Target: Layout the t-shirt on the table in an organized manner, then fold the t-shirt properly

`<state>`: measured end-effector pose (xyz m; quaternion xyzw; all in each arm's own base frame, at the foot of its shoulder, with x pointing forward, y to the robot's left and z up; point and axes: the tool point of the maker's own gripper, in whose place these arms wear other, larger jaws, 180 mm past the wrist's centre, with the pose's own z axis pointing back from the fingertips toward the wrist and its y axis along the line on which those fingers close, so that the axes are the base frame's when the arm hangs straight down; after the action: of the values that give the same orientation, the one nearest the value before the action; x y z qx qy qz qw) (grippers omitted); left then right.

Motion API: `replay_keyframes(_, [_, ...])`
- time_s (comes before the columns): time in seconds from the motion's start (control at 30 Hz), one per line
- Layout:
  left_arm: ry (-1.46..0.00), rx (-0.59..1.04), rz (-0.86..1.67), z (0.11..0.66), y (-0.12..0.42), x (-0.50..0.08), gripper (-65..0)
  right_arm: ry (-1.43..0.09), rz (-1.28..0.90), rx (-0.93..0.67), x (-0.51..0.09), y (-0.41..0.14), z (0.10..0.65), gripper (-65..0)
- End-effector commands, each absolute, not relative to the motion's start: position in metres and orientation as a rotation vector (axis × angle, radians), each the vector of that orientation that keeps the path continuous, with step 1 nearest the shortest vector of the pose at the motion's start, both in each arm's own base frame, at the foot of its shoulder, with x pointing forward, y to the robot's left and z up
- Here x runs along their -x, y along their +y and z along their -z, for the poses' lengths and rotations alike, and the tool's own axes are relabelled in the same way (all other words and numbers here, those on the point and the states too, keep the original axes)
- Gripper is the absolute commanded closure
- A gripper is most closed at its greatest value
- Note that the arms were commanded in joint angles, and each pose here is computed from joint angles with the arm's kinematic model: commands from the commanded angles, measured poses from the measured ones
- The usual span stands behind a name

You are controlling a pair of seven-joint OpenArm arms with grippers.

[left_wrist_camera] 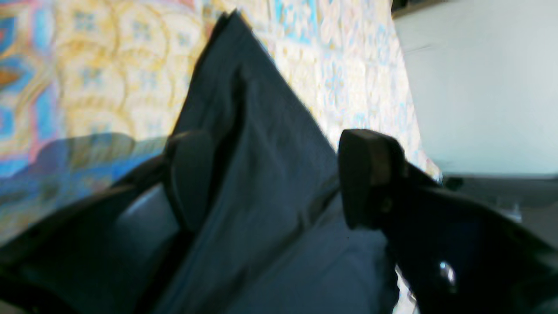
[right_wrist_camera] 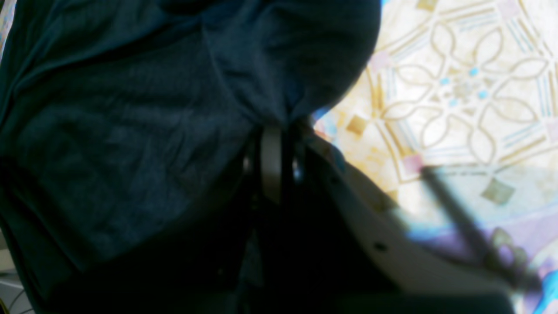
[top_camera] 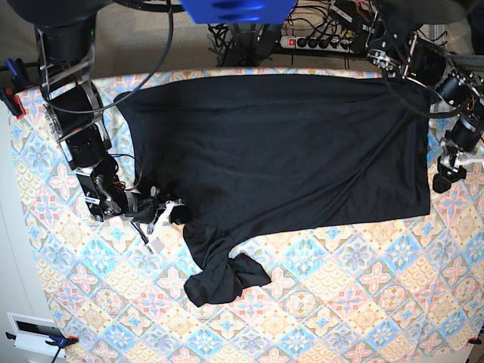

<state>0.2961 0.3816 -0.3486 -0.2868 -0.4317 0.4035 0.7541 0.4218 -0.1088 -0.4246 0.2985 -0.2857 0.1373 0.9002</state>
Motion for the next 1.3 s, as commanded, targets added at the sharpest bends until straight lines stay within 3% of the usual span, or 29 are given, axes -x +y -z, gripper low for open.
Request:
replay_keyframes(0.0, [-1.017, 0.599, -0.872, 0.329, 0.398, -0.308, -43.7, -0.622, -0.285, -0.6, -0.434, -0.115, 0.412, 0.0])
replay_keyframes(0.3, [-1.016, 0.551, -0.893, 0.36, 0.393, -0.345, -43.7, -0.622, -0.283, -0.598, -0.434, -0.116, 0.413, 0.0])
replay_keyframes(0.53, [-1.074, 0.558, -0.879, 0.33, 0.416, -0.351, -43.7, -0.62, -0.283, -0.598, -0.434, -0.116, 0.413, 0.0])
replay_keyframes(0.77, [-0.946, 0.812, -1.04, 0.33, 0.419, -0.352, -43.7, -0.616, -0.283, -0.598, -0.434, -0.116, 0.413, 0.0])
replay_keyframes(0.97, [-0.956, 1.016, -1.151, 0.295, 0.432, -0.352, -43.6, -0.617, -0.257, -0.576, -0.436, -0.12, 0.415, 0.0])
replay_keyframes(1.27, [-1.052, 1.052, -1.106, 0.238, 0.459, -0.362, -43.6, -0.613, -0.256, -0.575, -0.436, -0.12, 0.416, 0.0])
